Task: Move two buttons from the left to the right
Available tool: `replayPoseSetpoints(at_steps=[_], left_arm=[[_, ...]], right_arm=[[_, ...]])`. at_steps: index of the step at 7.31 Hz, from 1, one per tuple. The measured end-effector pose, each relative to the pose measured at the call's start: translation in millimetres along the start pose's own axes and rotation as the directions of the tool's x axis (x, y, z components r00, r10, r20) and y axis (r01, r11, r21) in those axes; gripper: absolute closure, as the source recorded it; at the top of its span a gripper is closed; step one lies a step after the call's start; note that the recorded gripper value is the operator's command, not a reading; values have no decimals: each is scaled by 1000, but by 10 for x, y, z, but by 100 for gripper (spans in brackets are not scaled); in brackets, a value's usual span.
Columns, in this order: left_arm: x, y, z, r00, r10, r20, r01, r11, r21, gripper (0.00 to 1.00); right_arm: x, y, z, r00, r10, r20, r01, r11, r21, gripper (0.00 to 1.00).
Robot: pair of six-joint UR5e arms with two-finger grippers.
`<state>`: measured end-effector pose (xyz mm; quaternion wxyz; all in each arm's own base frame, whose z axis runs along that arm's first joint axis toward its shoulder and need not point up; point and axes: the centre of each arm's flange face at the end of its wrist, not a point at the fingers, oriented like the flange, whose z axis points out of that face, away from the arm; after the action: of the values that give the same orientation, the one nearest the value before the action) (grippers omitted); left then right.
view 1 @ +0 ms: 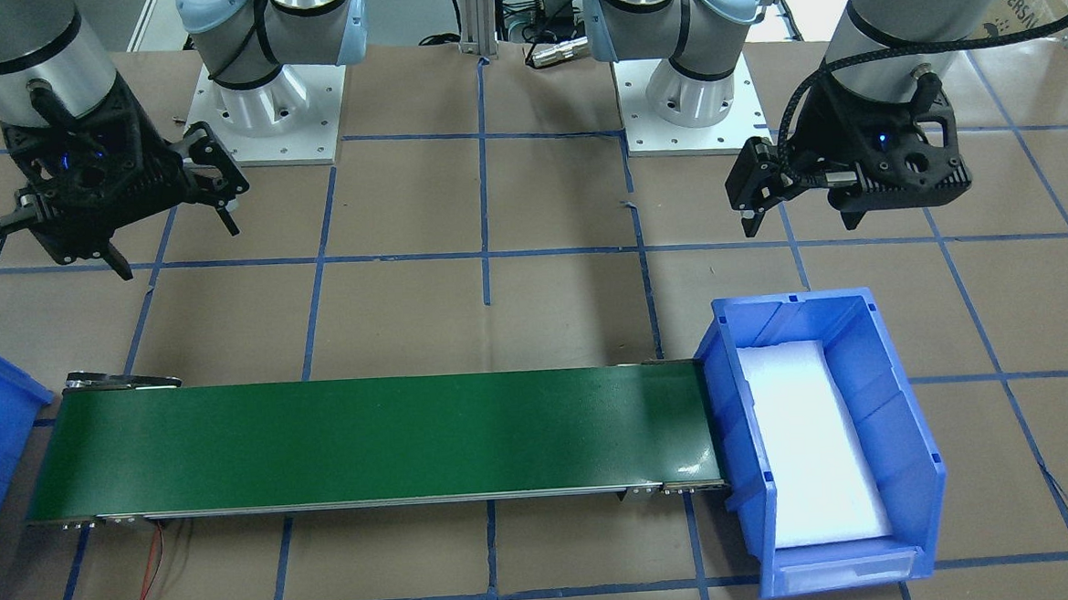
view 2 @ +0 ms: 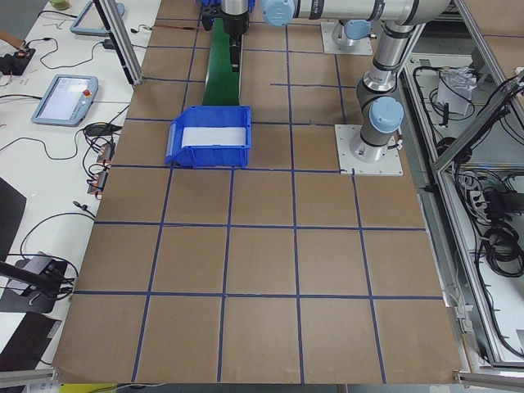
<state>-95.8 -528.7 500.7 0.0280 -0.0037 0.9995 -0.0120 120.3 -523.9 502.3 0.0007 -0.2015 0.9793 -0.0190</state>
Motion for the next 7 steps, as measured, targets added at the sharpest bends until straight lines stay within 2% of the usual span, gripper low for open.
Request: replayPoseSetpoints(at_steps=[1, 3, 5, 7], left_arm=[[0, 2, -3, 1000, 0, 0, 0, 1000, 1, 0], [0, 5, -4, 1000, 0, 0, 0, 1000, 0, 0], [0, 5, -4, 1000, 0, 0, 0, 1000, 0, 0], [7, 6, -4, 1000, -1, -2, 1, 1000, 0, 0]], right_arm=[[-96, -14, -2, 992, 128, -2, -128, 992, -1, 0], [-167, -21, 13, 964, 265, 1, -265, 964, -5, 0], [-178, -19, 31, 948, 317, 1, -317, 948, -9, 0], [-184, -19, 39, 947, 322, 2, -322, 947, -10, 0]])
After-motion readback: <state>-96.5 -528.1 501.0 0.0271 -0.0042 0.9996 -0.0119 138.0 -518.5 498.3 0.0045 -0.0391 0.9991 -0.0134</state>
